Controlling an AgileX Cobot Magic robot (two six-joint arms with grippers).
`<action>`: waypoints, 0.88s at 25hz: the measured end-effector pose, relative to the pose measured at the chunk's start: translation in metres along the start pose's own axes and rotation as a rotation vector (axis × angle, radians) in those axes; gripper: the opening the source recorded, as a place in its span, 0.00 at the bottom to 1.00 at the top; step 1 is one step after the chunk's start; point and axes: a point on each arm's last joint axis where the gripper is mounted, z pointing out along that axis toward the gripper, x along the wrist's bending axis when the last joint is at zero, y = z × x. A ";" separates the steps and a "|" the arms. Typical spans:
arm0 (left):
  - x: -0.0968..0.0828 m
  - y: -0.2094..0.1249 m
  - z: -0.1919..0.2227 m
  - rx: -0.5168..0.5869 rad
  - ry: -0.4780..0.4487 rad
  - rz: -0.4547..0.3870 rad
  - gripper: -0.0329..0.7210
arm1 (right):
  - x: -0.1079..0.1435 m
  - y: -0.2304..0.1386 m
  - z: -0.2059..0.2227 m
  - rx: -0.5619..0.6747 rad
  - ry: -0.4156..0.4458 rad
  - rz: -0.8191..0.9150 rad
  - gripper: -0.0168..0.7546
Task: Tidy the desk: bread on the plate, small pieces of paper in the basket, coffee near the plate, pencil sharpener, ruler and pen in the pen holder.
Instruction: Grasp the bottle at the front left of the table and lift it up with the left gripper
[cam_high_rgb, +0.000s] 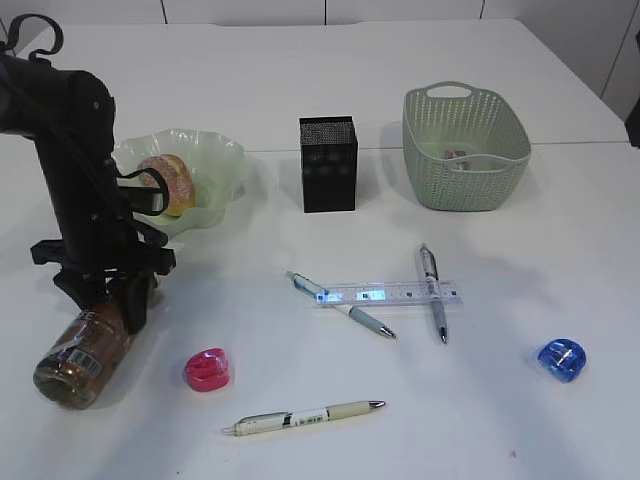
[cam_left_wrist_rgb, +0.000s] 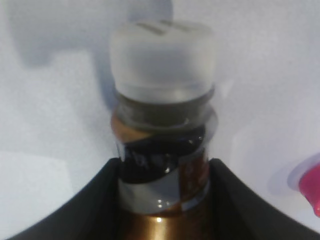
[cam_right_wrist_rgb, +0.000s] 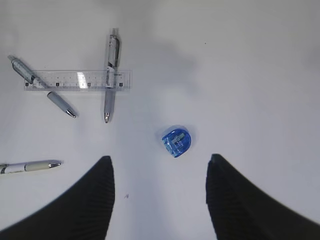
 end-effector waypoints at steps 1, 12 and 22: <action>0.000 0.000 0.000 0.000 0.002 0.001 0.47 | 0.000 0.000 0.000 0.000 0.000 0.000 0.62; 0.001 0.000 -0.004 -0.013 0.013 0.007 0.42 | 0.000 0.000 0.000 0.000 0.000 0.000 0.62; -0.003 -0.023 -0.076 -0.216 0.013 0.026 0.42 | 0.000 0.000 0.000 0.000 0.000 -0.005 0.62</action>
